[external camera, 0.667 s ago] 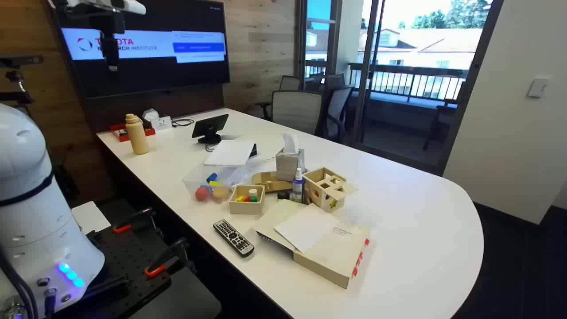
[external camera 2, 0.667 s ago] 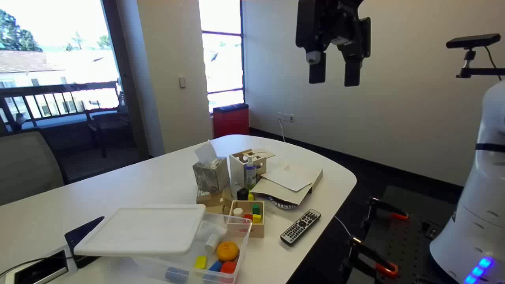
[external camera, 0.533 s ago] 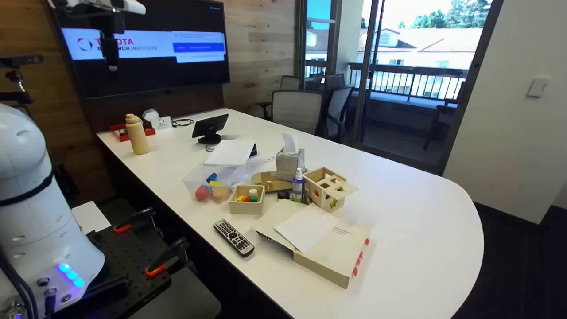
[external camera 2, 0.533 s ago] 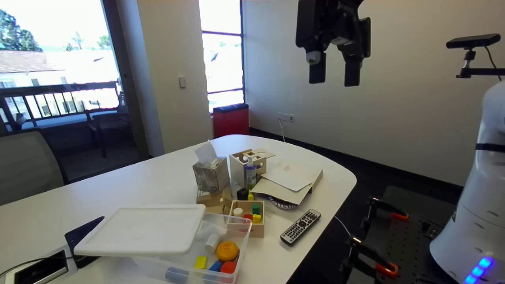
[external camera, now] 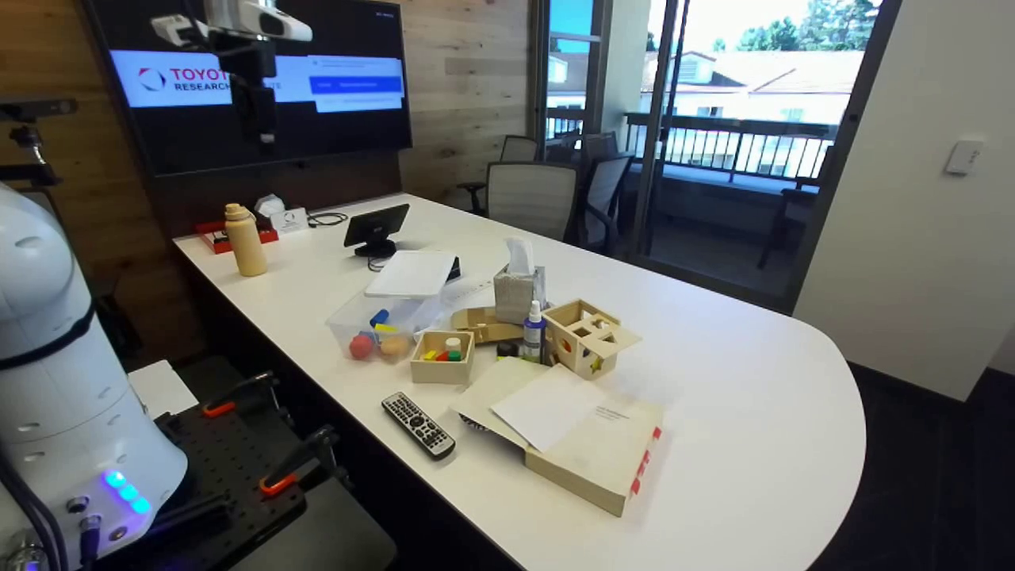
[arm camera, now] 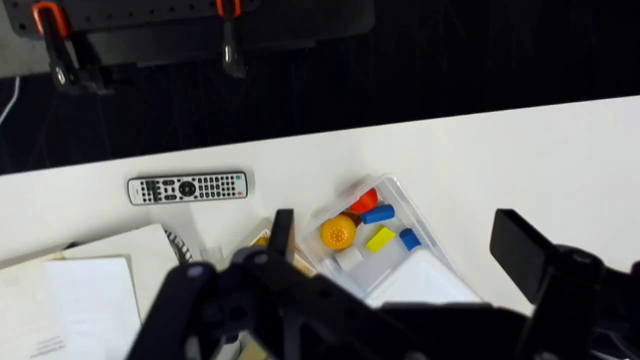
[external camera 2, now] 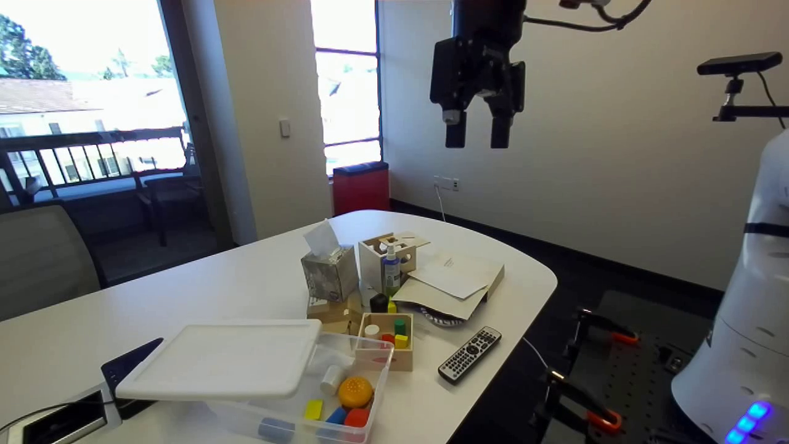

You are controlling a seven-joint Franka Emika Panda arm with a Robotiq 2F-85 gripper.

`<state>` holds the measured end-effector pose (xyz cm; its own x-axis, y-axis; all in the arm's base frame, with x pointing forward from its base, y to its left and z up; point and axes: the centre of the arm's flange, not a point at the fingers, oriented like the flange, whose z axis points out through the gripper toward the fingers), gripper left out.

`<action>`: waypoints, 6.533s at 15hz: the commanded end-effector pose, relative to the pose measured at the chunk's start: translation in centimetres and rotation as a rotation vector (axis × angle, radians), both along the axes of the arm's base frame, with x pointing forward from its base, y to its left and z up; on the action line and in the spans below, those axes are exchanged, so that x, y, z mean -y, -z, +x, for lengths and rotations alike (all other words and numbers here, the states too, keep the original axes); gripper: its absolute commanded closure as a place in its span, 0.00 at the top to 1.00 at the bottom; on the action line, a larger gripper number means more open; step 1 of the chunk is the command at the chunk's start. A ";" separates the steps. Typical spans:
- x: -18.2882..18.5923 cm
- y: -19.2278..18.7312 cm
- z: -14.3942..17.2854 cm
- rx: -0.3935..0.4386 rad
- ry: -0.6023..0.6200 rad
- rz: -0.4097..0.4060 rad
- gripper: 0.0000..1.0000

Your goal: Take three blocks out of the wooden box and put them in the clear box on the left.

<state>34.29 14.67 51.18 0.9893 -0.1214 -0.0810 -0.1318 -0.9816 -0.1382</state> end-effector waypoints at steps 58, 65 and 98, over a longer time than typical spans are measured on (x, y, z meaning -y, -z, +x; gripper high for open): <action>11.2 47.1 25.6 -0.268 -0.145 0.059 1.00; 10.8 47.9 26.0 -0.273 -0.135 0.058 1.00; 11.9 46.8 26.6 -0.271 -0.051 0.057 0.05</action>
